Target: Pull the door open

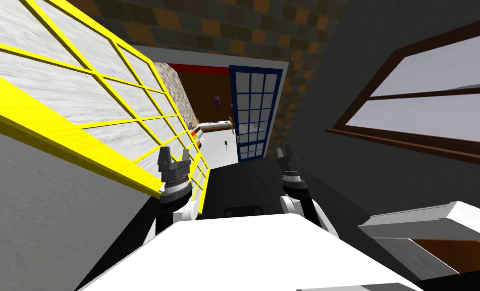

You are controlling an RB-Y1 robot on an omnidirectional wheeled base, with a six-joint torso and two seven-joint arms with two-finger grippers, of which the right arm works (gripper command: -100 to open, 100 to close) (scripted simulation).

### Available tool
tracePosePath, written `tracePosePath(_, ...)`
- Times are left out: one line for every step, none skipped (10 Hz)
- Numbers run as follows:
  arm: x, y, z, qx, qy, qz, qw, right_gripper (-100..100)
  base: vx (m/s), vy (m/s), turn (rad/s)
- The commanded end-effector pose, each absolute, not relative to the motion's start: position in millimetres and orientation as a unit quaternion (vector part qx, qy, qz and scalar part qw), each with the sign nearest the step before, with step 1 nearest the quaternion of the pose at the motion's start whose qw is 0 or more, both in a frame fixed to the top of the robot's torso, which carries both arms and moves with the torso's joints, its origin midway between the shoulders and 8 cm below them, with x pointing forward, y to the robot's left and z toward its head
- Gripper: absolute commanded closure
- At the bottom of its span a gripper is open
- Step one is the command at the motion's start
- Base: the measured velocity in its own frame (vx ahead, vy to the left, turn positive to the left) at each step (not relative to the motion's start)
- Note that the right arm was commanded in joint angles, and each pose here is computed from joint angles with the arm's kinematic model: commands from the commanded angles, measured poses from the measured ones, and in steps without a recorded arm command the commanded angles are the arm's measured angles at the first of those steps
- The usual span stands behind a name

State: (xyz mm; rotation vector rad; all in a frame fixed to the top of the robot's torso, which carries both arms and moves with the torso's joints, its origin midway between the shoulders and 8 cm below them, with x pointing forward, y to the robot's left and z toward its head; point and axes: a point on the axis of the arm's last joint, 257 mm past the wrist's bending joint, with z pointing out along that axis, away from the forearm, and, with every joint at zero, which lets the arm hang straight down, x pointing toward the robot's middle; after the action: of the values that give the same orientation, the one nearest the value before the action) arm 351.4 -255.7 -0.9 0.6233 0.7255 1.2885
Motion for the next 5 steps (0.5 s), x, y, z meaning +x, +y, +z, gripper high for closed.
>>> tracePosePath(356.0,-255.4,-10.0,0.275,0.337,0.566,0.701,-100,0.063,0.026,0.003)
tracePosePath(358.4,-255.4,-15.1,0.272,0.343,0.559,0.704,-100,0.129,0.03,0.001)
tracePosePath(360.8,-255.4,-20.2,0.269,0.35,0.553,0.707,-100,0.126,0.035,0.004)
tracePosePath(363.3,-255.5,-25.5,0.267,0.356,0.546,0.71,-100,0.112,0.027,0.001)
tracePosePath(366.6,-255.6,-32.8,0.263,0.365,0.537,0.714,-100,0.12,0.036,0.006)
